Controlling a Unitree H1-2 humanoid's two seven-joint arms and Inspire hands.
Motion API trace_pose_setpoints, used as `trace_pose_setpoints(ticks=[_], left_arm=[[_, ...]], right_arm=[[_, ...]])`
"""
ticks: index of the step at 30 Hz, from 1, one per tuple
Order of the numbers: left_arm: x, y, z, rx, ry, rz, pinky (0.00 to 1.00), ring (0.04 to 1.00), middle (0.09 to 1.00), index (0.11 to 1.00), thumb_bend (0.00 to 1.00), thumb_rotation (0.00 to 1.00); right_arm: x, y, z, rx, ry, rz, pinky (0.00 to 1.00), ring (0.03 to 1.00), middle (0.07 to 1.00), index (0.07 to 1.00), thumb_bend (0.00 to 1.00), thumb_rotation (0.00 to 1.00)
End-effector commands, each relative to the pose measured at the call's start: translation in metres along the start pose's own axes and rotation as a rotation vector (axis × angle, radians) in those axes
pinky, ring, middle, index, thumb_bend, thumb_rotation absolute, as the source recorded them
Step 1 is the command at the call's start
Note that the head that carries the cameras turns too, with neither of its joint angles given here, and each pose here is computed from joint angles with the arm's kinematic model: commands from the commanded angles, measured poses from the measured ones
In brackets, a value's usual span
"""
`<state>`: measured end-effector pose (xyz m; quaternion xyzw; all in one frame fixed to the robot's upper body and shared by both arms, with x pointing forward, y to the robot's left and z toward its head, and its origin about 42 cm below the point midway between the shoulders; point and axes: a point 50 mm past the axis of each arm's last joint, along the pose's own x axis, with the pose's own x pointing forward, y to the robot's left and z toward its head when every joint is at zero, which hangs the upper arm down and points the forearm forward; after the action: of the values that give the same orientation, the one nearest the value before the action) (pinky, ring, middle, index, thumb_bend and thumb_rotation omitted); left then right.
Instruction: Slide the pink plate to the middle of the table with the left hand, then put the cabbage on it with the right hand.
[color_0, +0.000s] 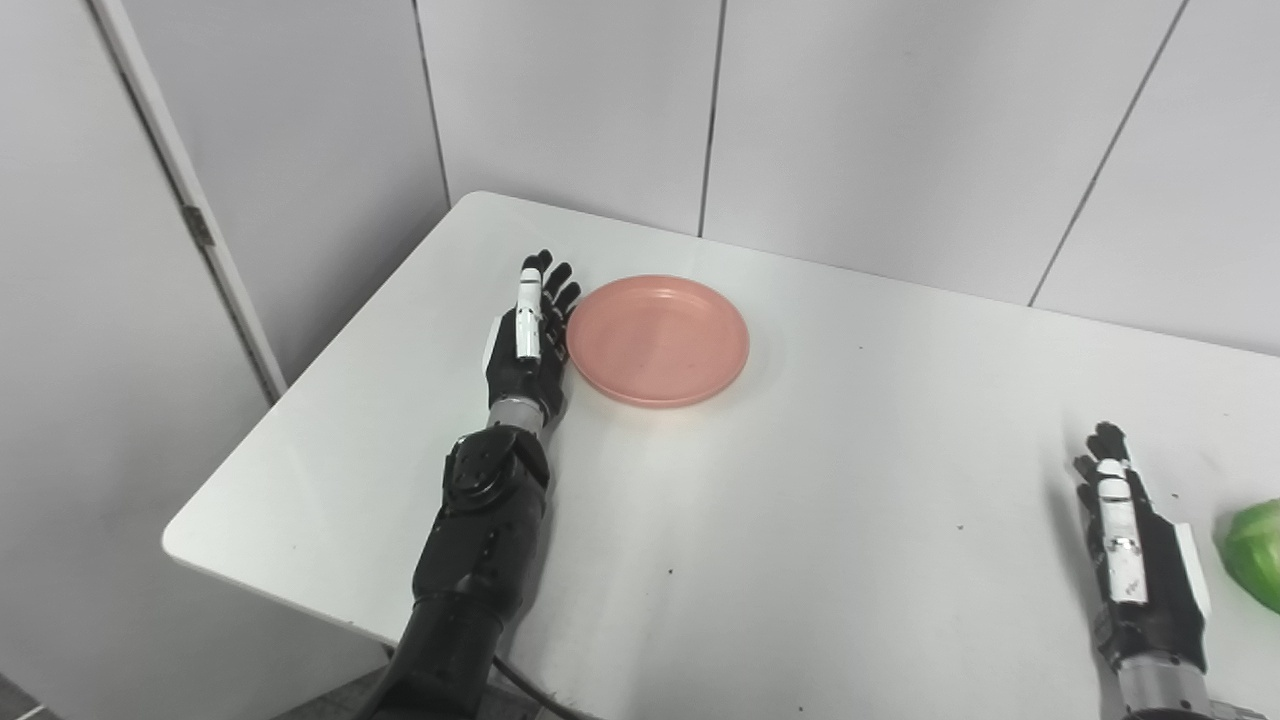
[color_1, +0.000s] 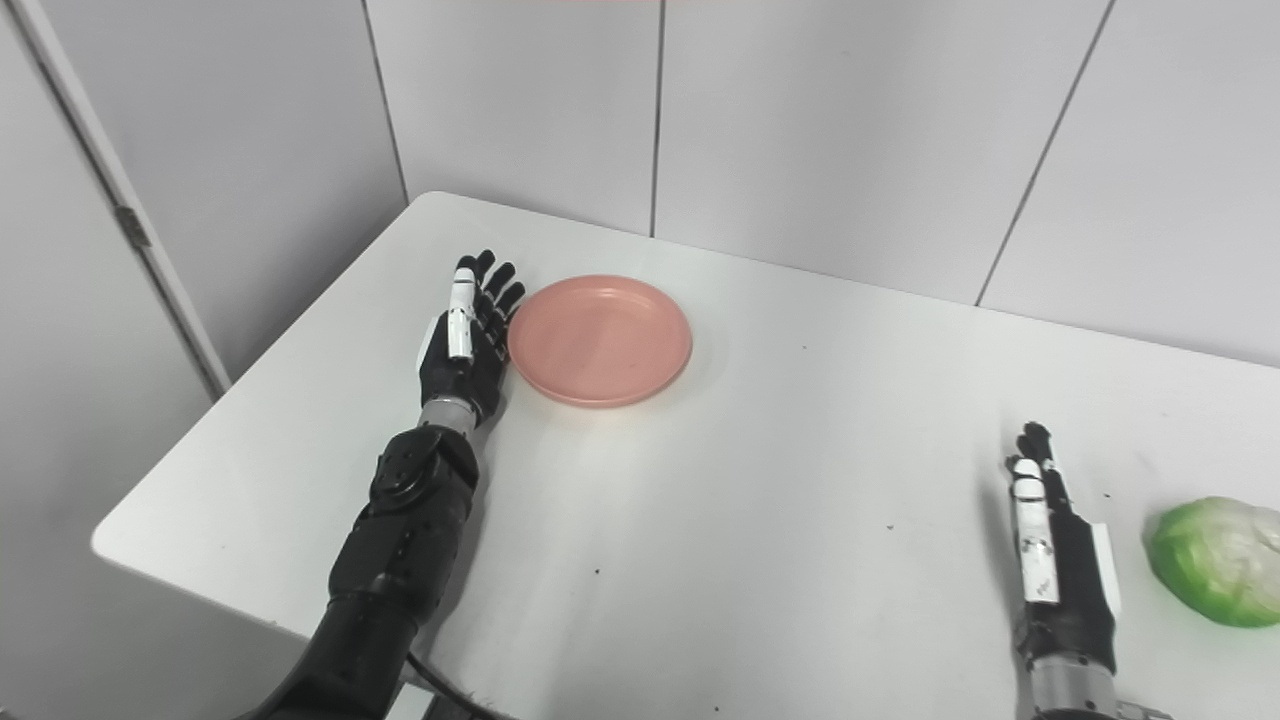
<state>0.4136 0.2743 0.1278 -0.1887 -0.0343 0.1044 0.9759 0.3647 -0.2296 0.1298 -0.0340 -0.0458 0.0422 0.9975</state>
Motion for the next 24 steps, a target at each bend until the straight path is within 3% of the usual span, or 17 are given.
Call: trace_pose_setpoints(ticks=[1, 17, 24], left_arm=[[0.005, -0.021, 0.012, 0.016, -0.037, -0.073, 0.95, 0.947, 0.949, 0.946, 0.41, 1.0], [-0.025, -0.088, -0.018, 0.085, 0.088, -0.298, 0.95, 0.933, 0.938, 0.935, 0.42, 1.0], [-0.035, -0.106, -0.022, 0.104, 0.097, -0.373, 0.94, 0.933, 0.934, 0.93, 0.43, 1.0]], right_arm=[[-0.004, 0.008, -0.003, 0.013, 0.012, -0.001, 0.99, 0.954, 0.961, 0.954, 0.12, 1.0], [-0.006, 0.023, -0.003, -0.011, 0.025, -0.012, 0.95, 0.937, 0.949, 0.949, 0.16, 1.0], [-0.004, 0.03, -0.004, -0.023, 0.019, -0.008, 0.93, 0.935, 0.95, 0.948, 0.17, 1.0]])
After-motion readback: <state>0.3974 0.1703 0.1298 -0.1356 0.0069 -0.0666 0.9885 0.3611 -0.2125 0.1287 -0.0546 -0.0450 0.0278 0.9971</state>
